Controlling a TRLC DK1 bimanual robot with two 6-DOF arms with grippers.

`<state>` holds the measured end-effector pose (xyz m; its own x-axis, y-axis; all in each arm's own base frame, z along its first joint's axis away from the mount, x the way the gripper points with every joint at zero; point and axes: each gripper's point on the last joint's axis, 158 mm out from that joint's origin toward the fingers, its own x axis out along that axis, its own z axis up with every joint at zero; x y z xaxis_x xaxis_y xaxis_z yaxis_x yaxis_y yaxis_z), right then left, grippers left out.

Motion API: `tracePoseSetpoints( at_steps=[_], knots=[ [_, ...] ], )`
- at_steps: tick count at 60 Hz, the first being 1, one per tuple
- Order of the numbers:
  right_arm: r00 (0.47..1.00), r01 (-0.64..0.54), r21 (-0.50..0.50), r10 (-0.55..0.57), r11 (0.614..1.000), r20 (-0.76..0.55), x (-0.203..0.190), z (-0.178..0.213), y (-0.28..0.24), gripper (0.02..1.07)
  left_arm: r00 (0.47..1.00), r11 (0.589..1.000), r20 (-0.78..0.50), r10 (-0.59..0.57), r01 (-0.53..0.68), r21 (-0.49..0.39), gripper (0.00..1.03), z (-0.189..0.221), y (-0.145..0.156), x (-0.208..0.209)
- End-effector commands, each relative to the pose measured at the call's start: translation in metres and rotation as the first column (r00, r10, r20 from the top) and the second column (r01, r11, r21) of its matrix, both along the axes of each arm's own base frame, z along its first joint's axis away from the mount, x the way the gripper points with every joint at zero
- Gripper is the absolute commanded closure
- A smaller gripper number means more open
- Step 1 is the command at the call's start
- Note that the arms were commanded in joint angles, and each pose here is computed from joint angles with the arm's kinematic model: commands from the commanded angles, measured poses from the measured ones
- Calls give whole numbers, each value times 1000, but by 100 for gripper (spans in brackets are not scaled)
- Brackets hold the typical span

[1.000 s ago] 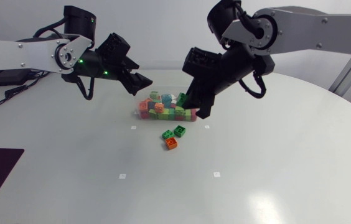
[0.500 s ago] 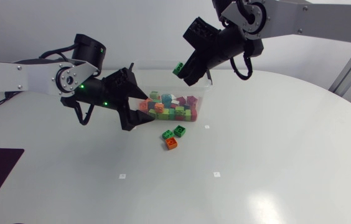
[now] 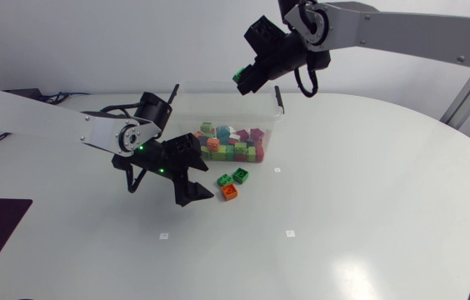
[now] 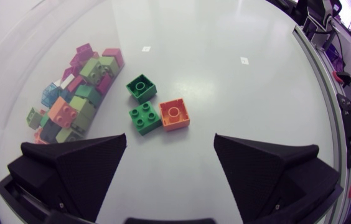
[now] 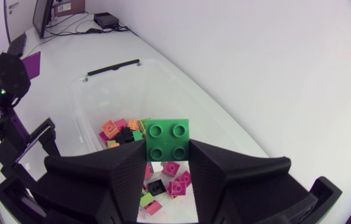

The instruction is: Place the duplo bricks in the container

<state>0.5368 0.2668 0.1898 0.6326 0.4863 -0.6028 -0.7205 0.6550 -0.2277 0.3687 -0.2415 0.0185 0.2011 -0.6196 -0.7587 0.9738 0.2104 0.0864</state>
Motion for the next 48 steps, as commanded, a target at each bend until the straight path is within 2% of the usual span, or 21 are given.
tracePoseSetpoints(
  at_steps=[1,3,5,6,7,9,10,29,48],
  knots=[
    [999,36,8,-35,999,-20,14,-15,1,77,999,1000,-52,-16,18,23,5,-25,0,-15],
    [999,49,9,-48,999,-24,17,-18,0,71,998,1000,-54,-14,15,21,5,-28,-2,-16],
    [998,60,6,-60,998,-24,20,-20,-1,54,998,1000,-57,-3,4,21,5,-33,-3,-18],
    [997,69,5,-69,998,-22,22,-21,-2,41,998,1000,-57,-1,3,21,5,-34,-3,-18],
    [997,72,4,-72,997,-22,22,-21,-3,34,998,1000,-57,2,-1,21,5,-35,-3,-18],
    [996,82,7,-81,997,-22,23,-21,-3,12,998,1000,-60,7,-6,22,5,-40,-4,-20],
    [996,82,5,-82,997,-22,23,-22,-3,6,999,1000,-54,9,-8,20,5,-41,-5,-20],
    [995,102,16,-102,995,3,7,-15,-14,6,998,998,-38,59,-60,-31,5,-64,-17,-15],
    [994,106,31,-107,994,21,-29,-8,-30,6,992,991,-61,112,-116,-70,5,-73,-30,-1]
  ],
)
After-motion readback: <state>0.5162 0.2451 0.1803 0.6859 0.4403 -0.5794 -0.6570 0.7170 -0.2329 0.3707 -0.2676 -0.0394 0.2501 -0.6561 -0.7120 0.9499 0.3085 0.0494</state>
